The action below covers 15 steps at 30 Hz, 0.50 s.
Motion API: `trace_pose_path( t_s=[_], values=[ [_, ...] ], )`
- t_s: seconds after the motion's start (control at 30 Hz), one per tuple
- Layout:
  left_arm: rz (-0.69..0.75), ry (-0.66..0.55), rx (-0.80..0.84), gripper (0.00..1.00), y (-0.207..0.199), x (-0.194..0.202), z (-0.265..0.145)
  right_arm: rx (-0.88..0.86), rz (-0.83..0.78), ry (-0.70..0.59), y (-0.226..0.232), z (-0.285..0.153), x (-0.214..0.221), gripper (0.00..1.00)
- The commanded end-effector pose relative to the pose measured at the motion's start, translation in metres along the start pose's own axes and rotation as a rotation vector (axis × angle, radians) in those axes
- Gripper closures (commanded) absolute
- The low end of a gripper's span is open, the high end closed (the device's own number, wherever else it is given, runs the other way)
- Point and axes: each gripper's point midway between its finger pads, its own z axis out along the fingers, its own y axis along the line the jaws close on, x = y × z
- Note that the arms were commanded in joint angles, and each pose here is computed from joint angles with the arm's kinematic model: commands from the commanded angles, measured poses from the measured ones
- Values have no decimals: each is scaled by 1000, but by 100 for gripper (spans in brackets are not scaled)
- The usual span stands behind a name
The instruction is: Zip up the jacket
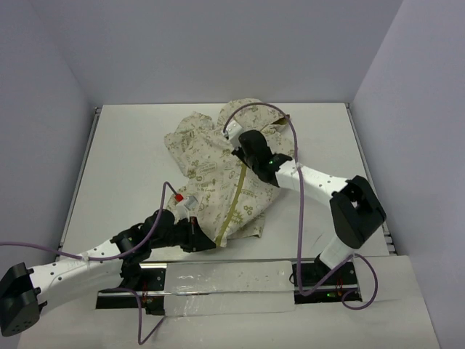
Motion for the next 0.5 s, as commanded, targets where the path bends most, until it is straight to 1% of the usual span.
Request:
trace_pose_path(
  t_s=[0.0,0.1,0.2,0.27,0.37,0.47],
  values=[
    [-7,67,36,100,-16,13,-4,119,48,-61,-62,21,-29,100],
    [-11,60,33,100,-19,14,-5,136,67,-69,-81,34,-34,100],
    [-16,67,25,100,-21,17,-10,164,76,-39,-101,54,-25,100],
    [-27,68,20,100,-21,19,-12,186,85,-41,-117,60,-29,100],
    [-40,73,9,100,-20,24,-16,225,135,-17,-150,76,-20,100],
    [-59,80,-2,100,-17,28,-18,267,174,-11,-177,81,-17,100]
  ],
)
